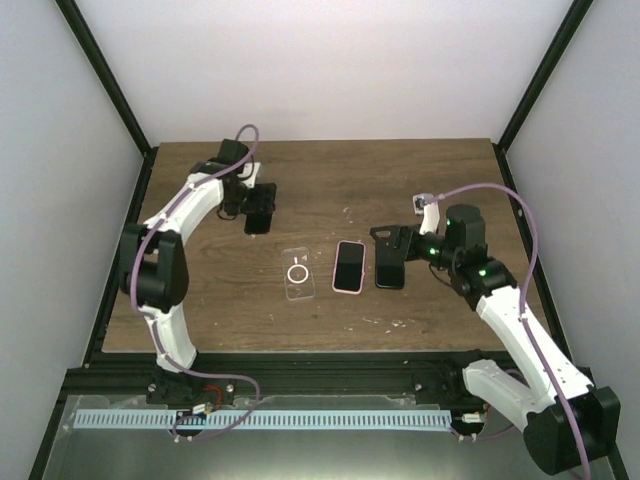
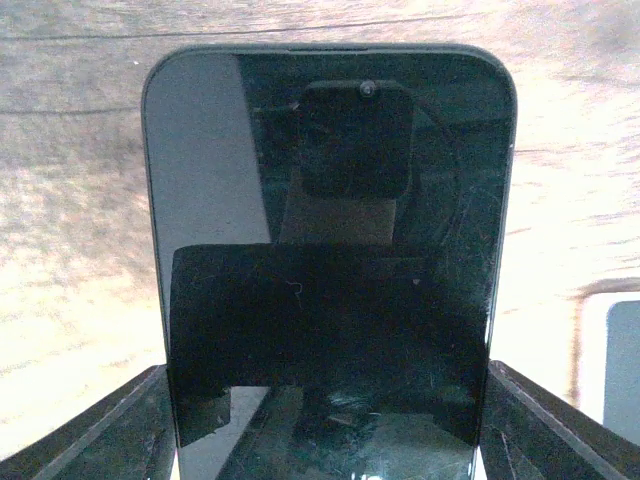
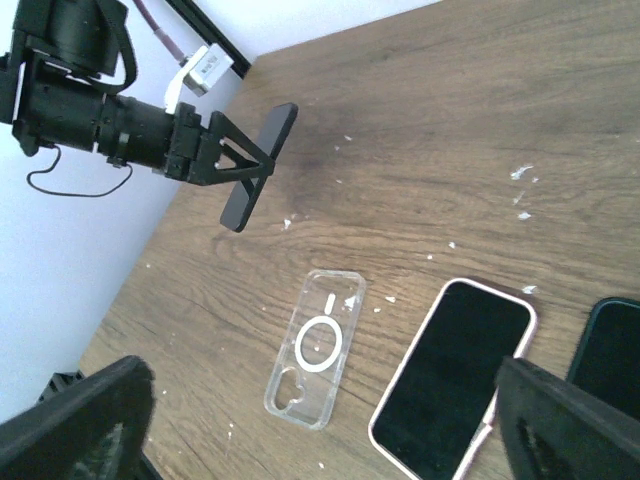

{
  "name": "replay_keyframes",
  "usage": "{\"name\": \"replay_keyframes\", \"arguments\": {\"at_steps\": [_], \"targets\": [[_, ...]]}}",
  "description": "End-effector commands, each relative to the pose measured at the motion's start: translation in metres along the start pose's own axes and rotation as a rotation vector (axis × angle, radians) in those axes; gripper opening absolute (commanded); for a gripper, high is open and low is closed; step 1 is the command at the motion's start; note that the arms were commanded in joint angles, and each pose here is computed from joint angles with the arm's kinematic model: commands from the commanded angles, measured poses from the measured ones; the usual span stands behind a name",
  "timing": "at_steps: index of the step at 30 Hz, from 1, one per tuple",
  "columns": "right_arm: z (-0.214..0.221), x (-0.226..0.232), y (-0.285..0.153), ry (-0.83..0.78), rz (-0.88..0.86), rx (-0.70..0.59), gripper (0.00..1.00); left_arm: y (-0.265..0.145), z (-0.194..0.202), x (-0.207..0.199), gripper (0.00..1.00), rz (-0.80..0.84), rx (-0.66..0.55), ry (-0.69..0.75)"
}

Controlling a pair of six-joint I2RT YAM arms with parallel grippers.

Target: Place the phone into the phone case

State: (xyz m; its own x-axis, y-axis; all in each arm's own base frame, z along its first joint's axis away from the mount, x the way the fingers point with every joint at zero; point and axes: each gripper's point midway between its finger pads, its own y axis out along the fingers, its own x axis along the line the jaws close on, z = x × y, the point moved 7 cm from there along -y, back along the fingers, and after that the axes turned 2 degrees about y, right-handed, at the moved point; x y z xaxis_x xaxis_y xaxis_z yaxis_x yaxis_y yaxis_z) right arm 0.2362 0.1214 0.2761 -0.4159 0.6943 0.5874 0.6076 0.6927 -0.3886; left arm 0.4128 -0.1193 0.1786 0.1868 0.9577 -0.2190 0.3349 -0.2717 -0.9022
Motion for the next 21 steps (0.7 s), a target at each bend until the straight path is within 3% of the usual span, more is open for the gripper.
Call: {"name": "replay_keyframes", "arguments": {"at_steps": [1, 3, 8, 15, 21], "targets": [[-0.001, 0.018, 0.000, -0.060, -0.115, -0.144, 0.83, -0.038, 0.002, -0.021, 0.46, 0.194, -0.068, -0.207], [0.001, 0.026, 0.001, -0.098, -0.142, -0.216, 0.74, -0.051, 0.005, -0.033, 0.44, 0.312, -0.088, -0.274], [0.007, 0.042, 0.016, -0.112, -0.193, -0.322, 0.71, -0.070, 0.015, -0.053, 0.41, 0.441, -0.120, -0.342], [0.021, 0.069, 0.073, -0.100, -0.264, -0.168, 0.69, -0.074, 0.030, -0.064, 0.40, 0.469, -0.116, -0.394], [0.033, 0.082, 0.109, -0.105, -0.218, -0.018, 0.68, -0.064, 0.041, -0.075, 0.37, 0.407, -0.064, -0.317]]}}
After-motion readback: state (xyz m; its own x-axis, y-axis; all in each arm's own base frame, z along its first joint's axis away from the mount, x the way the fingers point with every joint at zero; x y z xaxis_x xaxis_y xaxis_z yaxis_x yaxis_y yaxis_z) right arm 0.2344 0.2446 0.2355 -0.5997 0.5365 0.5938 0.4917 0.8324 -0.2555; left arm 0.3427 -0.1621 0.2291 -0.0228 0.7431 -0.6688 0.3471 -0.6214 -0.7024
